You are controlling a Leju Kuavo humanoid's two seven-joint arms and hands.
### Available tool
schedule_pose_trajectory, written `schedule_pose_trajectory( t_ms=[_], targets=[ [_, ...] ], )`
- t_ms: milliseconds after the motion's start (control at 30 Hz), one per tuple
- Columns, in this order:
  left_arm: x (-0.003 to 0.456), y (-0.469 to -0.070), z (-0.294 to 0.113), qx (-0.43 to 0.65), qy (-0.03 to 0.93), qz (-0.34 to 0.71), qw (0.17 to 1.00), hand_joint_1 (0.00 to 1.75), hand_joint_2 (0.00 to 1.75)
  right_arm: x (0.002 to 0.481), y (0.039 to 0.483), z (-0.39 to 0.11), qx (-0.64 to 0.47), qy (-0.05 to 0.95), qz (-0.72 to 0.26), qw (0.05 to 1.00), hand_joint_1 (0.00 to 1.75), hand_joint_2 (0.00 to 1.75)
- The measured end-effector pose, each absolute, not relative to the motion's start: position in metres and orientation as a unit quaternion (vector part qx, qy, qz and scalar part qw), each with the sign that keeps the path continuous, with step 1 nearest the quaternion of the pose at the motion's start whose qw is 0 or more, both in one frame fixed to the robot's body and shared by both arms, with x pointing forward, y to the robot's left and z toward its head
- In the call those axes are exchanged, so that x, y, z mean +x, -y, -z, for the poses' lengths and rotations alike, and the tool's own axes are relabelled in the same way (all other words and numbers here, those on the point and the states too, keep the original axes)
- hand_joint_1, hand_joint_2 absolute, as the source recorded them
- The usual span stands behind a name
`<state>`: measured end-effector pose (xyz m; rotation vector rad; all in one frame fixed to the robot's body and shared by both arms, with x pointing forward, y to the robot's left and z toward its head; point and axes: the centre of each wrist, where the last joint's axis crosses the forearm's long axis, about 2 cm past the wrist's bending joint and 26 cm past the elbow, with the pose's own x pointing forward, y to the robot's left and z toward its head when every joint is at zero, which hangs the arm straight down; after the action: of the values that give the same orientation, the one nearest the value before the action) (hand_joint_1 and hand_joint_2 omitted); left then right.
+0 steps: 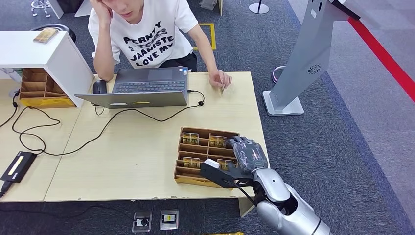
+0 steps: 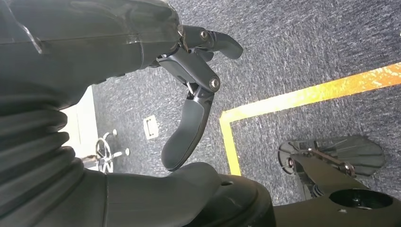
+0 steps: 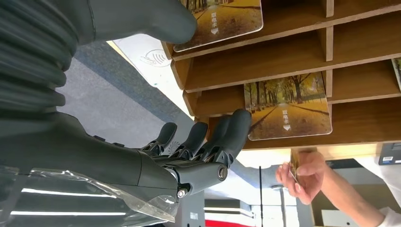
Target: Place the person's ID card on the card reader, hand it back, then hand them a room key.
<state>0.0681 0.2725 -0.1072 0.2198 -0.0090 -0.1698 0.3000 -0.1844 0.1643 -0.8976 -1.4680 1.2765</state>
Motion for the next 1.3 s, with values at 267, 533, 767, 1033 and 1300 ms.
schedule_pose_trajectory(
  t_ms=[267, 533, 767, 1033, 1300],
  targets=[
    [0.068, -0.273, 0.107, 0.11, 0.003, 0.081, 0.991, 0.0, 1.75, 0.302, 0.185, -0.165, -0.374, 0.598, -0.52, 0.483, 0.69, 1.75],
    [0.068, -0.273, 0.107, 0.111, -0.001, 0.079, 0.991, 0.0, 1.75, 0.302, 0.186, -0.164, -0.381, 0.594, -0.517, 0.485, 0.69, 1.75],
    [0.068, -0.273, 0.107, 0.111, -0.003, 0.074, 0.991, 0.0, 1.75, 0.301, 0.187, -0.165, -0.389, 0.591, -0.517, 0.481, 0.7, 1.75],
    [0.068, -0.273, 0.107, 0.111, -0.003, 0.074, 0.991, 0.0, 1.75, 0.3, 0.187, -0.169, -0.395, 0.594, -0.515, 0.476, 0.66, 1.75],
    [0.068, -0.273, 0.107, 0.11, -0.002, 0.077, 0.991, 0.0, 1.75, 0.297, 0.188, -0.176, -0.409, 0.6, -0.506, 0.465, 0.67, 1.75]
  ],
)
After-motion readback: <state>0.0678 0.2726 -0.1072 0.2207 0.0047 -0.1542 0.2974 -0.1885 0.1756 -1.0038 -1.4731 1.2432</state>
